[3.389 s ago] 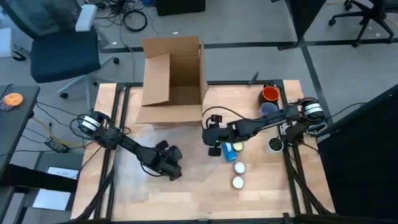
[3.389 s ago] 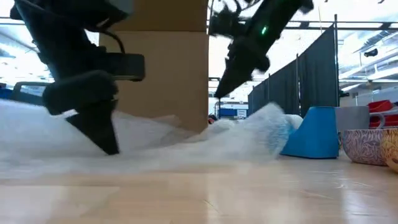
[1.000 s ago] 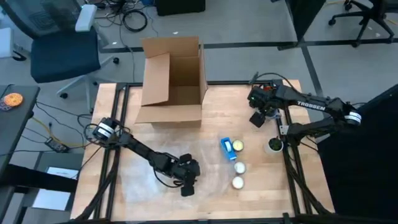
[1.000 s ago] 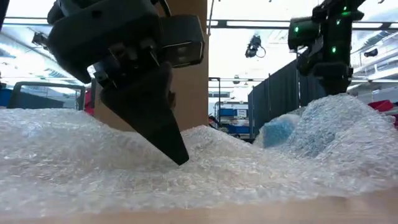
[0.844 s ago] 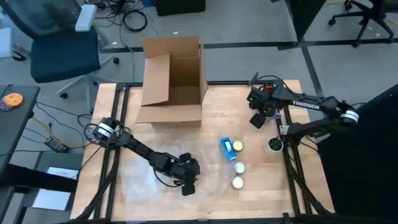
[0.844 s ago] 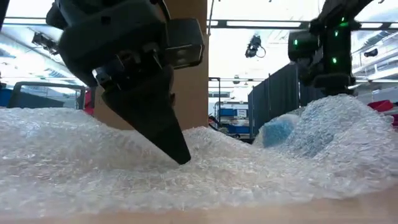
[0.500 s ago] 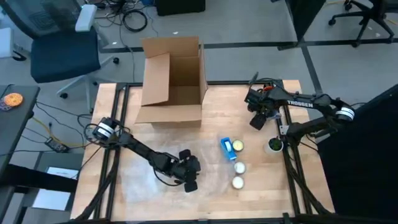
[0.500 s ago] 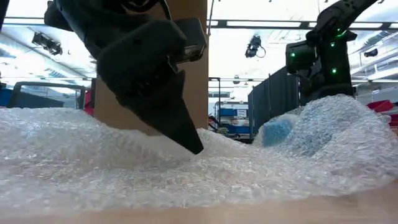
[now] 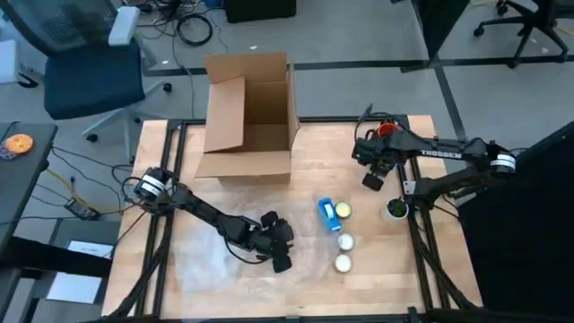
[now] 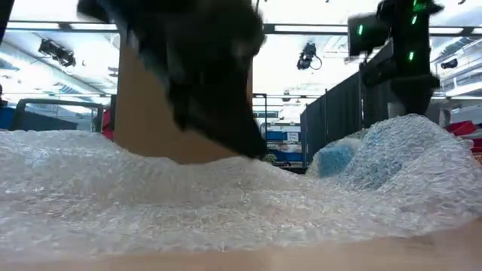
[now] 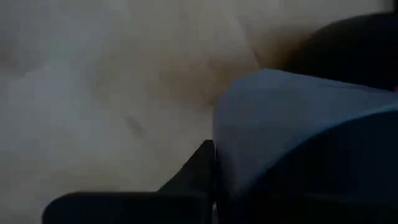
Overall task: Wrap mug
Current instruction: Wrap the blue mug with the bubble wrap
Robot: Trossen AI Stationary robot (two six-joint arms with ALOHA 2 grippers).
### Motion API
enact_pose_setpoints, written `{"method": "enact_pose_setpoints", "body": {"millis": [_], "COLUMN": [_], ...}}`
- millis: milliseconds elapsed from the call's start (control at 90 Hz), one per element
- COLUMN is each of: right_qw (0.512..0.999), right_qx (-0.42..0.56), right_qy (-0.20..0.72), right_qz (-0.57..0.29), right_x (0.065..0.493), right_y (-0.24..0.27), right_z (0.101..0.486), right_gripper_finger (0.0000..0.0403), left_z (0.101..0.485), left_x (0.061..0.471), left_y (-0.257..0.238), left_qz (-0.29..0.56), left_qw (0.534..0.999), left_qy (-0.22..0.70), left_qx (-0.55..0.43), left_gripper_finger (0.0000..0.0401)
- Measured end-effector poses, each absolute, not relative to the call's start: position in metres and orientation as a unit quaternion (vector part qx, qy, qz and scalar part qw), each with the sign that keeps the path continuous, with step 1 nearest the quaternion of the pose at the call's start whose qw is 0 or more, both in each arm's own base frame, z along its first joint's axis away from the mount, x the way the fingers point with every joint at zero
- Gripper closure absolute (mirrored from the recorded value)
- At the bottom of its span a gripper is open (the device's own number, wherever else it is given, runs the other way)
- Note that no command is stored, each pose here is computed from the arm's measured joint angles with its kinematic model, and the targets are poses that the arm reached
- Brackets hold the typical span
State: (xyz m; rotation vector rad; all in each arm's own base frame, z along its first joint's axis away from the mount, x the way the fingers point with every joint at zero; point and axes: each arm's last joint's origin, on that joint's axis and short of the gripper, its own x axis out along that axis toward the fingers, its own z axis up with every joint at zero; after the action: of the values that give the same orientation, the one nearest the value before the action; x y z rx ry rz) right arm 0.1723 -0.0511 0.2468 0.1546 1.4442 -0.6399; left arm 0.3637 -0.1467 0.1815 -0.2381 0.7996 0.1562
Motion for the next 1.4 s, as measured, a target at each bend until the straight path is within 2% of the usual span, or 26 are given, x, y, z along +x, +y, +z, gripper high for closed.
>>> {"method": "enact_pose_setpoints", "body": {"millis": [122, 267, 422, 556, 622, 733, 856, 956, 1178, 1400], "right_qw": [0.76, 0.831, 0.896, 0.922, 0.924, 0.91, 0.891, 0.877, 0.841, 0.822], "right_qx": [0.057, 0.038, 0.007, -0.024, -0.04, -0.069, -0.118, -0.162, -0.247, -0.266], "right_qy": [0.601, 0.532, 0.442, 0.386, 0.379, 0.405, 0.435, 0.447, 0.467, 0.491], "right_qz": [-0.24, -0.158, -0.038, 0.028, 0.042, 0.049, 0.059, 0.076, 0.115, 0.111], "right_x": [0.184, 0.203, 0.23, 0.255, 0.265, 0.28, 0.301, 0.321, 0.354, 0.364], "right_y": [-0.018, 0.026, 0.08, 0.115, 0.126, 0.136, 0.147, 0.158, 0.174, 0.17], "right_z": [0.267, 0.276, 0.275, 0.263, 0.254, 0.244, 0.243, 0.248, 0.243, 0.233], "right_gripper_finger": [0.0402, 0.0402, 0.0402, 0.0403, 0.0403, 0.0403, 0.0403, 0.0403, 0.0403, 0.0403], "left_z": [0.214, 0.225, 0.197, 0.162, 0.145, 0.133, 0.133, 0.135, 0.146, 0.179], "left_x": [0.355, 0.336, 0.32, 0.309, 0.306, 0.31, 0.325, 0.334, 0.336, 0.332], "left_y": [-0.156, -0.172, -0.172, -0.159, -0.149, -0.135, -0.117, -0.098, -0.08, -0.107], "left_qz": [0.074, 0.092, 0.138, 0.165, 0.171, 0.163, 0.152, 0.162, 0.154, 0.123], "left_qw": [0.895, 0.862, 0.834, 0.817, 0.811, 0.831, 0.863, 0.869, 0.825, 0.787], "left_qy": [0.43, 0.494, 0.523, 0.534, 0.534, 0.492, 0.449, 0.447, 0.532, 0.601], "left_qx": [-0.089, -0.074, -0.109, -0.143, -0.169, -0.2, -0.177, -0.137, -0.112, -0.066], "left_gripper_finger": [0.0286, 0.0286, 0.0286, 0.0286, 0.0286, 0.0286, 0.0286, 0.0286, 0.0286, 0.0286]}}
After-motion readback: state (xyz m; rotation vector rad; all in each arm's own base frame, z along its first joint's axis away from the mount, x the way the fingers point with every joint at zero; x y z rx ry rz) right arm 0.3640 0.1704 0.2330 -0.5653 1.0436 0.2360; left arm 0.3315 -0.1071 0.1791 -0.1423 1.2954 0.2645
